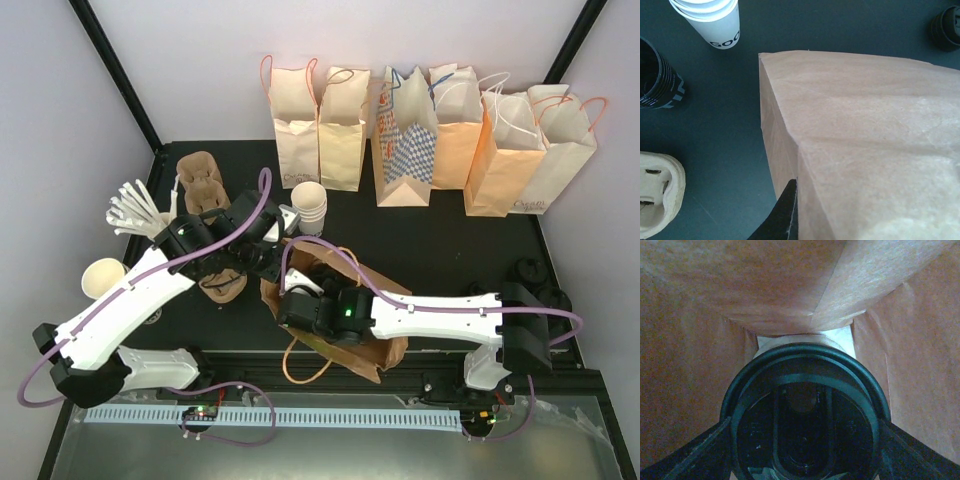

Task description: Pack the takeout coffee

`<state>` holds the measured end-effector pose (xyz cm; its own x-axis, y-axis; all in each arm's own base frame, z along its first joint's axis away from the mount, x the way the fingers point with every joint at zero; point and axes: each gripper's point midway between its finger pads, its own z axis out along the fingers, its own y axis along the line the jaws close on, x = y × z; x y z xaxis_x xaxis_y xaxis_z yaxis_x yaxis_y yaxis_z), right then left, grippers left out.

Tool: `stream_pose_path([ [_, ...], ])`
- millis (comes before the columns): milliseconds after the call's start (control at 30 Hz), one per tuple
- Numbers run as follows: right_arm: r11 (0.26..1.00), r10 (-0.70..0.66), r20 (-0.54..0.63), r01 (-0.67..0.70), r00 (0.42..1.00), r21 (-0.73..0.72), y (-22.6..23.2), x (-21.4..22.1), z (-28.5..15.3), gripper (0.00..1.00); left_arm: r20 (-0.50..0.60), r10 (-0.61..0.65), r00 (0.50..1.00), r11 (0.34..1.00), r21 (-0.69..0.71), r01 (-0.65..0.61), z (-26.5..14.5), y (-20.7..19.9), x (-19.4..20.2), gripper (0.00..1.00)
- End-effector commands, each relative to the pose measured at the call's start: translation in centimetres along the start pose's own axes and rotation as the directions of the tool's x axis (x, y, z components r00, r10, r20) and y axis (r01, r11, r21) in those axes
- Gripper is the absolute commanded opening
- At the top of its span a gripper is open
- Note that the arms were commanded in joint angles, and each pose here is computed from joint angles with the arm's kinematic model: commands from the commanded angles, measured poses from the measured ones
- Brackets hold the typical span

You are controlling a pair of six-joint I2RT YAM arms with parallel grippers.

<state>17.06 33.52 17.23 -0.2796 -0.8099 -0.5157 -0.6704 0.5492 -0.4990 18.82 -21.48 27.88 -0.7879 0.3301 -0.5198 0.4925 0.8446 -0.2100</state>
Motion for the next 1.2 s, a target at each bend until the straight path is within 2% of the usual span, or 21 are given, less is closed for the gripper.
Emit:
stream_pose_path([
  [0, 0.999, 0.001, 0.031, -0.003, 1.0, 0.052, -0.4, -1.2, 0.2, 0.41, 0.044, 0.005, 0.999, 0.999, 0.049, -0.007, -1.1, -0.8, -0.3, 0.02],
  [133, 0.996, -0.014, 0.009, 0.014, 1.0, 0.085, -0.6, -0.7, 0.7, 0.41, 0.045, -0.004, 0.999, 0.999, 0.05, 0.002, -1.3, -0.7, 0.0, 0.02],
  [300, 0.999, 0.004, 0.011, -0.004, 1.0, 0.042, -0.4, -0.3, 1.1, 0.41, 0.043, -0.007, 0.999, 0.999, 0.054, 0.005, -1.3, -0.7, 0.2, 0.02],
  [533, 0.998, -0.004, -0.031, 0.006, 1.0, 0.059, -0.7, 0.4, 1.3, 0.41, 0.039, -0.014, 0.999, 0.999, 0.053, 0.011, -1.2, -0.7, 0.2, 0.02],
  [667, 0.997, -0.014, -0.082, 0.021, 0.996, 0.078, -0.9, 1.4, 1.4, 0.39, 0.046, -0.018, 0.999, 0.998, 0.061, 0.015, -1.2, -0.8, 0.0, 0.02],
  [1167, 0.999, 0.045, -0.228, -0.045, 0.973, 0.005, -1.2, 4.2, 4.0, 0.39, 0.057, -0.027, 0.998, 0.996, 0.086, 0.022, -1.5, -1.4, -0.6, 0.02],
])
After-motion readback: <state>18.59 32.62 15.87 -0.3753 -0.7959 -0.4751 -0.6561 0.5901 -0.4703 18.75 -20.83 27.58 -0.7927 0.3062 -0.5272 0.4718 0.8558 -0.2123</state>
